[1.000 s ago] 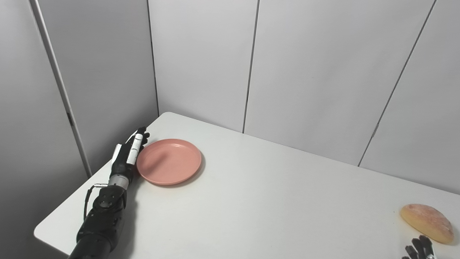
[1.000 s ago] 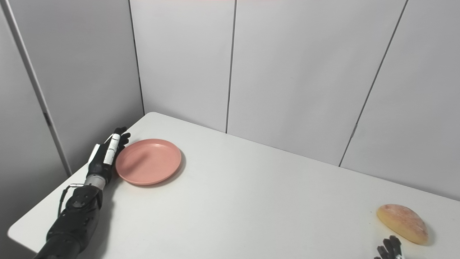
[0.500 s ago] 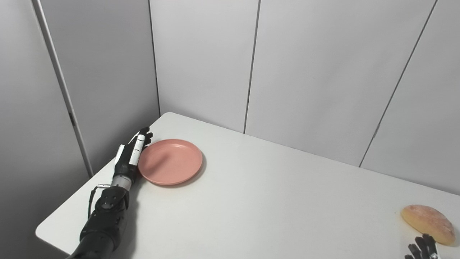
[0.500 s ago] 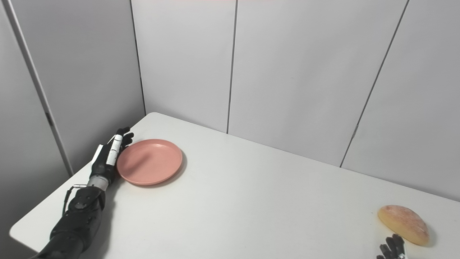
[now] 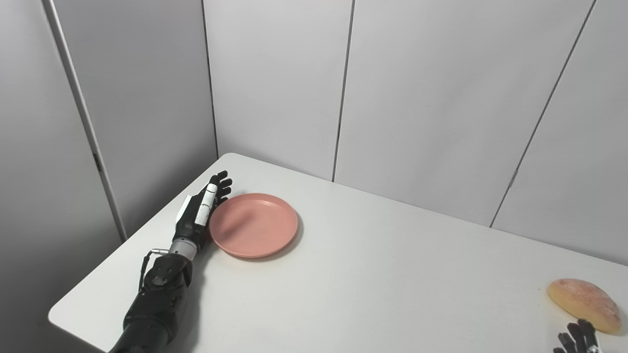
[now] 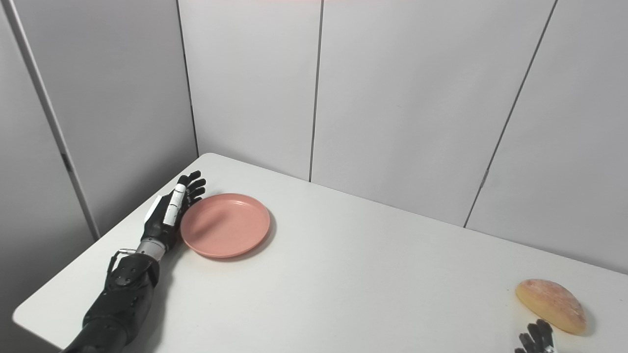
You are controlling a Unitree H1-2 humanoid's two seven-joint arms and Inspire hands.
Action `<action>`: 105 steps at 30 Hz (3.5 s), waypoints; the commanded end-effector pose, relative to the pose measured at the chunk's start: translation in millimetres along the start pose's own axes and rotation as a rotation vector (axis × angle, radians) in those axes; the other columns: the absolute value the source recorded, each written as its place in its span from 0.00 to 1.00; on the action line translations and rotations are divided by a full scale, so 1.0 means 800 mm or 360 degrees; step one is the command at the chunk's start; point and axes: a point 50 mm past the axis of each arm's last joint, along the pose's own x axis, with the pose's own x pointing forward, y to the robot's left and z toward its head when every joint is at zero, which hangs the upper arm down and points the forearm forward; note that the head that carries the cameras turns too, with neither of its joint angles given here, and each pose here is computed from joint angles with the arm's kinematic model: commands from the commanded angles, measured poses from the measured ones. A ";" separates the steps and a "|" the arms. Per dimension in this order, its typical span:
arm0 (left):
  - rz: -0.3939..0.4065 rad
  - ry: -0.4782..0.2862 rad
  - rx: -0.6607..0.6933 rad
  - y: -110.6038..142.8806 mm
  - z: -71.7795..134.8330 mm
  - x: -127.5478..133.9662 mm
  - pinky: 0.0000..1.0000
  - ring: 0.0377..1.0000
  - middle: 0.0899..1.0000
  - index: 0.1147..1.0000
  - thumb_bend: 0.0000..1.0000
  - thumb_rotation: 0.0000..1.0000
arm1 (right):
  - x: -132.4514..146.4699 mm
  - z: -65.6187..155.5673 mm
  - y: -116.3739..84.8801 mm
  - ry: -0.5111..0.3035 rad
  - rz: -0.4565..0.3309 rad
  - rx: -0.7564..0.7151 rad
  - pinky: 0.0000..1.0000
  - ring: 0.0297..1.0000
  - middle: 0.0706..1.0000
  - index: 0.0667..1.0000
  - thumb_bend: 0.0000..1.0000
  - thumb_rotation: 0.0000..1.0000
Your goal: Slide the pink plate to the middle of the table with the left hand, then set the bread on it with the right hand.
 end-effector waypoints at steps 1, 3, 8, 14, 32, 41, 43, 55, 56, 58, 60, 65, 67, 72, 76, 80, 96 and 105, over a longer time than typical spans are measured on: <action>-0.0053 -0.0068 -0.0055 -0.018 0.011 0.008 0.91 0.91 0.90 0.85 0.76 1.00 | 0.008 0.020 0.000 -0.0100 0.0003 -0.0006 1.00 1.00 1.00 1.00 0.61 0.80; -0.0072 -0.0073 -0.0053 -0.021 0.011 0.008 0.90 0.91 0.89 0.84 0.76 0.99 | 0.008 0.022 0.002 -0.0100 0.0003 -0.0004 1.00 1.00 1.00 1.00 0.59 0.80; -0.0092 -0.0098 -0.0125 -0.031 0.006 0.006 0.90 0.91 0.88 0.82 0.76 0.95 | 0.008 0.026 0.002 -0.0109 0.0049 -0.0057 1.00 1.00 1.00 1.00 0.56 0.84; -0.0162 -0.0094 -0.0199 -0.049 0.001 0.003 0.93 0.92 0.90 0.84 0.76 0.96 | 0.006 0.036 0.008 -0.0111 0.0063 -0.0047 1.00 1.00 1.00 1.00 0.50 0.84; -0.0290 -0.0028 -0.0112 -0.090 -0.008 -0.023 0.95 0.93 0.89 0.83 0.75 0.97 | 0.008 0.044 0.010 -0.0124 0.0028 -0.0064 1.00 1.00 1.00 1.00 0.41 0.86; -0.0282 -0.0010 -0.0084 -0.101 -0.011 -0.020 0.99 0.95 0.89 0.85 0.70 1.00 | 0.007 0.046 0.010 -0.0120 0.0019 -0.0066 1.00 1.00 1.00 1.00 0.41 0.85; -0.0286 -0.0008 -0.0086 -0.104 -0.010 -0.020 1.00 0.96 0.90 0.85 0.72 1.00 | 0.007 0.047 0.010 -0.0128 0.0022 -0.0073 1.00 1.00 1.00 1.00 0.40 0.85; -0.0306 -0.0039 -0.0095 -0.113 -0.003 -0.016 0.99 0.96 0.89 0.85 0.75 1.00 | 0.007 0.047 0.011 -0.0119 0.0008 -0.0071 1.00 1.00 1.00 1.00 0.41 0.84; -0.0306 -0.0039 -0.0097 -0.113 -0.003 -0.015 0.99 0.96 0.89 0.85 0.75 1.00 | 0.007 0.047 0.011 -0.0120 0.0008 -0.0071 1.00 1.00 1.00 1.00 0.41 0.84; -0.0305 -0.0040 -0.0098 -0.114 -0.002 -0.015 0.99 0.96 0.89 0.85 0.75 1.00 | 0.007 0.048 0.010 -0.0121 0.0013 -0.0077 1.00 1.00 1.00 1.00 0.40 0.85; -0.0306 -0.0042 -0.0097 -0.114 -0.002 -0.015 0.99 0.96 0.89 0.85 0.75 1.00 | 0.006 0.048 0.010 -0.0124 0.0016 -0.0078 1.00 1.00 1.00 1.00 0.40 0.84; -0.0306 -0.0045 -0.0100 -0.114 -0.002 -0.016 1.00 0.96 0.89 0.85 0.75 0.99 | 0.006 0.048 0.010 -0.0123 0.0014 -0.0073 1.00 1.00 1.00 1.00 0.40 0.84; -0.0299 -0.0047 -0.0101 -0.113 -0.002 -0.015 1.00 0.96 0.89 0.84 0.75 0.99 | 0.007 0.048 0.010 -0.0125 0.0014 -0.0073 1.00 1.00 1.00 1.00 0.40 0.84; -0.0288 -0.0062 -0.0107 -0.108 0.000 -0.014 1.00 0.96 0.89 0.84 0.75 0.99 | 0.007 0.048 0.011 -0.0129 0.0014 -0.0087 1.00 1.00 1.00 1.00 0.39 0.84; -0.0280 -0.0072 -0.0119 -0.107 0.003 -0.012 1.00 0.96 0.88 0.84 0.74 0.99 | 0.006 0.050 0.011 -0.0123 0.0014 -0.0094 1.00 1.00 1.00 1.00 0.39 0.85; -0.0260 -0.0079 -0.0128 -0.105 0.006 -0.010 1.00 0.96 0.88 0.84 0.75 0.97 | 0.006 0.050 0.011 -0.0117 0.0018 -0.0093 1.00 1.00 1.00 1.00 0.40 0.86; -0.0249 -0.0124 -0.0149 -0.096 0.014 -0.002 1.00 0.96 0.90 0.86 0.75 1.00 | 0.006 0.050 0.010 -0.0121 0.0023 -0.0097 1.00 1.00 1.00 1.00 0.38 0.86; -0.0232 -0.0093 -0.0132 -0.094 0.009 -0.002 1.00 0.96 0.90 0.85 0.76 1.00 | 0.005 0.051 0.010 -0.0121 0.0017 -0.0085 1.00 1.00 1.00 1.00 0.40 0.84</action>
